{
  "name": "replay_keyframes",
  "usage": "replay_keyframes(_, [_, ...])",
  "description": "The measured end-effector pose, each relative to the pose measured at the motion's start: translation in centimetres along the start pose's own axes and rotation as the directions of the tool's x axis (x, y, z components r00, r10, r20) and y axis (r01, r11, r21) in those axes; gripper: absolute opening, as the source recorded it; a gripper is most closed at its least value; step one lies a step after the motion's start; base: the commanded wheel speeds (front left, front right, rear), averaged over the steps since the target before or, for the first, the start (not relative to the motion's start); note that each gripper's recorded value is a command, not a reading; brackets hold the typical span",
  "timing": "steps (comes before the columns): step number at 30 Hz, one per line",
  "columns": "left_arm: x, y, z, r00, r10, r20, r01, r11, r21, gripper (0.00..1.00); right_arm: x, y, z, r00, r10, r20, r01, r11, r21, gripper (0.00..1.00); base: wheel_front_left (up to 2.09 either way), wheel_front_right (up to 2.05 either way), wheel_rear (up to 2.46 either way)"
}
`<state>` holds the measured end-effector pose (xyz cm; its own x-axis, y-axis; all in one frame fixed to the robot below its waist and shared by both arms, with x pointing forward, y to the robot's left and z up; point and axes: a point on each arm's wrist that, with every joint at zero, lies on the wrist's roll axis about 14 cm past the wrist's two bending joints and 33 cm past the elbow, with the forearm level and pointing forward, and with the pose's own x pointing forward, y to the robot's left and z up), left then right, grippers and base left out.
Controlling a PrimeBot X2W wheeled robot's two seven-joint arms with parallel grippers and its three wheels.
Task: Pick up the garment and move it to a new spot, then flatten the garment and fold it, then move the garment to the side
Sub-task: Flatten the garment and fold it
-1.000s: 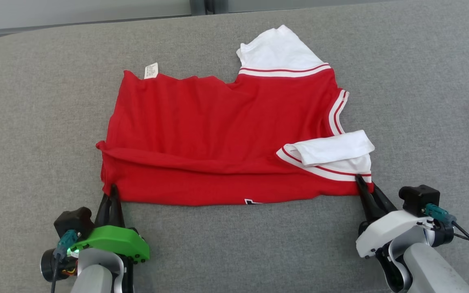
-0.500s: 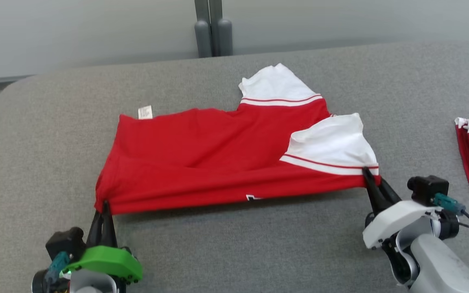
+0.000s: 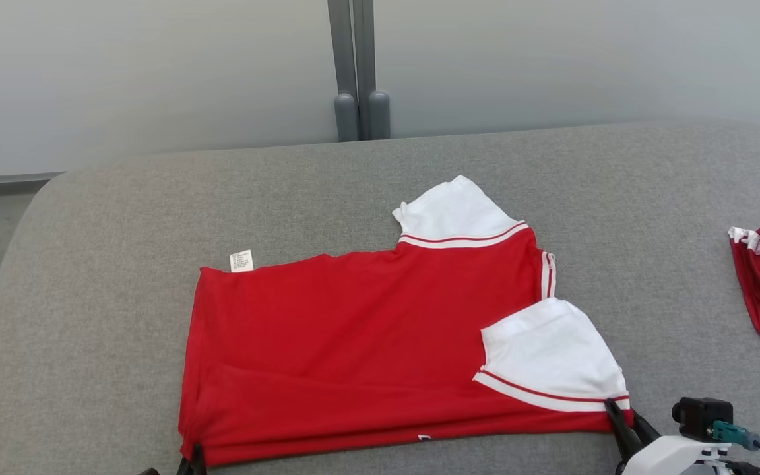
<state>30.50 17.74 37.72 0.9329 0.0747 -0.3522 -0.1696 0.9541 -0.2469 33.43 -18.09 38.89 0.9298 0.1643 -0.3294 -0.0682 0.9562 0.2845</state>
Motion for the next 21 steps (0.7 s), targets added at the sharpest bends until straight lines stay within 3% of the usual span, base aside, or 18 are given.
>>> replay_keyframes(1, [0.0, -0.1, -0.1, 1.0, -0.002, -0.002, 0.002, 1.0, 0.001, 0.97, 0.0, -0.1, -0.2, 1.0, -0.002, -0.005, 0.002, 1.0, 0.0, 1.0, 0.0, 0.0, 0.0])
replay_keyframes(9, [1.7, -1.1, 2.6, 0.998, -0.024, 0.065, 0.022, 0.999, 0.031, 1.0, 2.5, 0.5, 2.9, 0.998, 0.02, 0.06, -0.017, 0.999, -0.051, 1.0, 0.0, 0.0, 0.0])
replay_keyframes(15, [5.5, -2.3, 6.5, 0.989, -0.046, 0.141, 0.037, 0.997, 0.07, 1.0, 6.1, 2.3, 7.4, 0.987, 0.08, 0.137, -0.063, 0.991, -0.121, 1.0, 0.0, 0.0, 0.0])
replay_keyframes(21, [10.1, -3.0, 8.4, 0.991, -0.058, 0.122, 0.044, 0.992, 0.118, 1.0, 9.8, 4.1, 10.3, 0.981, 0.125, 0.149, -0.097, 0.978, -0.184, 1.0, 0.0, 0.0, 0.0])
